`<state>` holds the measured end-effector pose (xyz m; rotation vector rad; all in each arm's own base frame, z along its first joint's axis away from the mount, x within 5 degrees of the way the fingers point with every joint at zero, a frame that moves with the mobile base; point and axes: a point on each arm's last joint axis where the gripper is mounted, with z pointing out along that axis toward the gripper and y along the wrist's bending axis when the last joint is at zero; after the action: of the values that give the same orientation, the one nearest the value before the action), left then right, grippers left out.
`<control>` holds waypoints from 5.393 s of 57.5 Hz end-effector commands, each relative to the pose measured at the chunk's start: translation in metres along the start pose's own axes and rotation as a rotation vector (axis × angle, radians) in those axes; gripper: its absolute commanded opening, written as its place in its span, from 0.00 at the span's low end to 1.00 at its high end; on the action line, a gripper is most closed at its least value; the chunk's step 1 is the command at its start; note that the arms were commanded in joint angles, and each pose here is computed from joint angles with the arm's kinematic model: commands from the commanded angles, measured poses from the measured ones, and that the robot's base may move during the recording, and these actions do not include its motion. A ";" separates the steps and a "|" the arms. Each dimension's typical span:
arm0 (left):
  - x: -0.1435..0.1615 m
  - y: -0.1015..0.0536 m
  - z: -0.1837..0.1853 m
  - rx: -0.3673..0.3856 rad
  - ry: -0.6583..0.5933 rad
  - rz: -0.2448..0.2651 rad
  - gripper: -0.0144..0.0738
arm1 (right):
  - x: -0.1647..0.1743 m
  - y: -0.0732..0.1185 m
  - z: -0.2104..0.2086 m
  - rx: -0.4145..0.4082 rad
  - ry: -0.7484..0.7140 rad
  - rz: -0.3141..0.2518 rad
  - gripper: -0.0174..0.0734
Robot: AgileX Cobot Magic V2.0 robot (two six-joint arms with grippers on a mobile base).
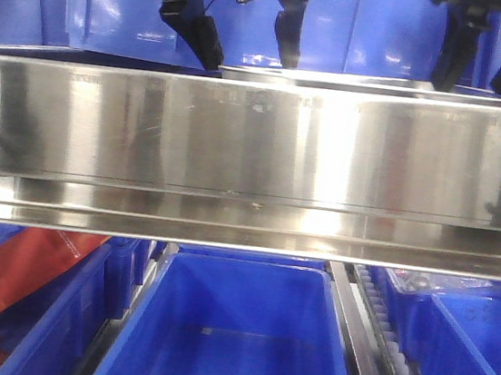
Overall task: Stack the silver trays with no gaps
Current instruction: 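Close both grippers on opposite side rims of the silver tray, then lift the held silver tray up off the shelf with both grippers, then drive the base away from the shelf holding the tray in both grippers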
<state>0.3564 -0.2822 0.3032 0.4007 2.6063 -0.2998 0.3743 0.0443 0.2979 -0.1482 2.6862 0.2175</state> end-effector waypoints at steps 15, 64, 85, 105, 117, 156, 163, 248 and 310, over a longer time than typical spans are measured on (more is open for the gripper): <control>0.002 -0.001 0.010 -0.003 0.032 -0.010 0.63 | -0.003 0.000 0.013 -0.024 0.013 0.010 0.53; 0.003 0.002 0.008 -0.037 0.042 0.004 0.16 | 0.000 0.001 0.016 -0.032 0.065 0.012 0.10; -0.006 0.003 -0.052 -0.023 -0.006 -0.008 0.16 | -0.010 0.011 -0.044 -0.044 -0.007 -0.021 0.10; -0.028 0.005 -0.135 -0.007 -0.235 -0.008 0.16 | -0.013 0.020 -0.113 -0.044 -0.191 -0.053 0.10; -0.043 0.014 -0.167 -0.089 -0.421 0.017 0.16 | -0.027 0.023 -0.141 -0.037 -0.380 -0.063 0.10; -0.058 0.015 -0.178 -0.120 -0.603 0.064 0.16 | -0.043 0.023 -0.150 -0.024 -0.569 -0.056 0.10; -0.058 0.015 -0.178 -0.120 -0.603 0.064 0.16 | -0.043 0.023 -0.150 -0.024 -0.569 -0.056 0.10; -0.058 0.015 -0.178 -0.120 -0.604 0.064 0.16 | -0.045 0.023 -0.151 -0.024 -0.595 -0.055 0.10; -0.058 0.015 -0.178 -0.120 -0.604 0.064 0.16 | -0.045 0.023 -0.151 -0.024 -0.595 -0.055 0.10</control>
<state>0.3375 -0.2375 0.4679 0.3017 2.0717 -0.2015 0.3513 0.0449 0.4466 -0.1054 2.1312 0.2759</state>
